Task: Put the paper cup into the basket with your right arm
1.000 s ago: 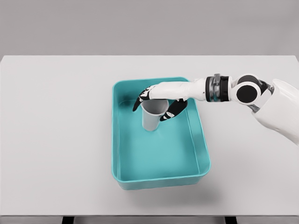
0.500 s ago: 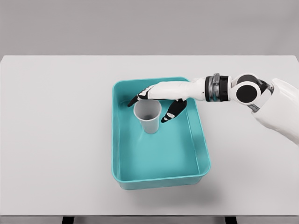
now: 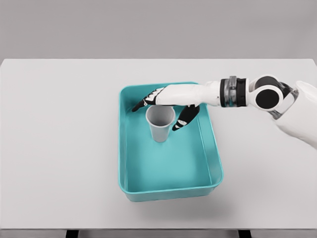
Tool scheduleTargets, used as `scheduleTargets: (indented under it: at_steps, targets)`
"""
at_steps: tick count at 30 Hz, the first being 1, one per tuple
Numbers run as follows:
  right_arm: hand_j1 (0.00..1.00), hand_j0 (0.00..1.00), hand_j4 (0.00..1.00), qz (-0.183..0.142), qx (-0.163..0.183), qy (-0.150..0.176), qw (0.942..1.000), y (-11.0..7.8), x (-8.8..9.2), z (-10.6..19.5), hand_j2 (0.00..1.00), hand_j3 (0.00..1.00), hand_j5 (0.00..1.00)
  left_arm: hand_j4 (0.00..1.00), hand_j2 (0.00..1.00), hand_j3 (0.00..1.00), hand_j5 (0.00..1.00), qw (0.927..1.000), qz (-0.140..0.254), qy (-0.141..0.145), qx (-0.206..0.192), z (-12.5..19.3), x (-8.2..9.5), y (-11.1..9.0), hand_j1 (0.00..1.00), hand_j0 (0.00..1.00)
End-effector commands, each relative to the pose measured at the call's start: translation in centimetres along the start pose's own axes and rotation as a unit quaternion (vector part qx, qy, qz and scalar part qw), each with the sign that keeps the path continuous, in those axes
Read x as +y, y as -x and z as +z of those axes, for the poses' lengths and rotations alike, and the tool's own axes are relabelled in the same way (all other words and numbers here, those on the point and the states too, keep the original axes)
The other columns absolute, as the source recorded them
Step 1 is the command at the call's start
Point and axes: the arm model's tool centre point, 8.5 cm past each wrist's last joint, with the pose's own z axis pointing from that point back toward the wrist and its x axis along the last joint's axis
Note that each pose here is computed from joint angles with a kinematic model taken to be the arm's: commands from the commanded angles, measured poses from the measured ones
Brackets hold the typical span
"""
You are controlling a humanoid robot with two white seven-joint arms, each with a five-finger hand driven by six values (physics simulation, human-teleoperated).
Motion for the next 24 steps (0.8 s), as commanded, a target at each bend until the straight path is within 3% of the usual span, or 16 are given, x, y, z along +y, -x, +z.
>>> scheduleTargets:
  at_steps: [1, 9, 12, 15, 17, 19, 24]
  targets:
    - [0.98, 0.98, 0.98, 0.004, -0.003, 0.003, 1.0, -0.5, -0.3, 0.8, 0.98, 0.98, 0.98, 1.0, 1.0, 1.0, 1.0, 1.0, 0.0, 0.0, 0.0, 0.0, 0.0, 0.0, 1.0, 1.0]
    - [0.98, 0.98, 0.98, 0.05, 0.007, 0.066, 0.9966, -3.0, -4.3, 7.9, 0.98, 0.98, 0.98, 1.0, 1.0, 1.0, 1.0, 1.0, 0.0, 0.0, 0.0, 0.0, 0.0, 0.0, 1.0, 1.0]
    - [0.98, 0.98, 0.98, 0.056, -0.017, 0.096, 0.9937, -3.6, -5.5, 10.9, 0.98, 0.98, 0.98, 1.0, 1.0, 1.0, 1.0, 1.0, 0.0, 0.0, -0.001, 0.0, 0.0, 0.0, 1.0, 1.0]
    - [0.98, 0.98, 0.98, 0.065, -0.028, 0.103, 0.9921, -3.4, -4.4, 12.4, 0.98, 0.98, 0.98, 1.0, 1.0, 1.0, 1.0, 1.0, 0.0, 0.0, 0.0, 0.0, 0.0, 0.0, 1.0, 1.0]
    - [0.98, 0.98, 0.98, 0.066, -0.042, 0.137, 0.9875, -3.0, -2.9, 14.2, 0.98, 0.98, 0.98, 1.0, 1.0, 1.0, 1.0, 1.0, 0.0, 0.0, 0.0, 0.0, 0.0, 0.0, 1.0, 1.0]
    - [0.98, 0.98, 0.98, 0.071, -0.026, 0.149, 0.9859, -2.6, -1.5, 17.1, 0.98, 0.98, 0.98, 1.0, 1.0, 1.0, 1.0, 1.0, 0.0, 0.0, 0.0, 0.0, 0.0, 0.0, 1.0, 1.0]
    - [0.98, 0.98, 0.98, 0.053, -0.027, 0.149, 0.9871, -2.2, -0.3, 17.0, 0.98, 0.98, 0.98, 1.0, 1.0, 1.0, 1.0, 1.0, 0.0, 0.0, 0.0, 0.0, 0.0, 0.0, 1.0, 1.0]
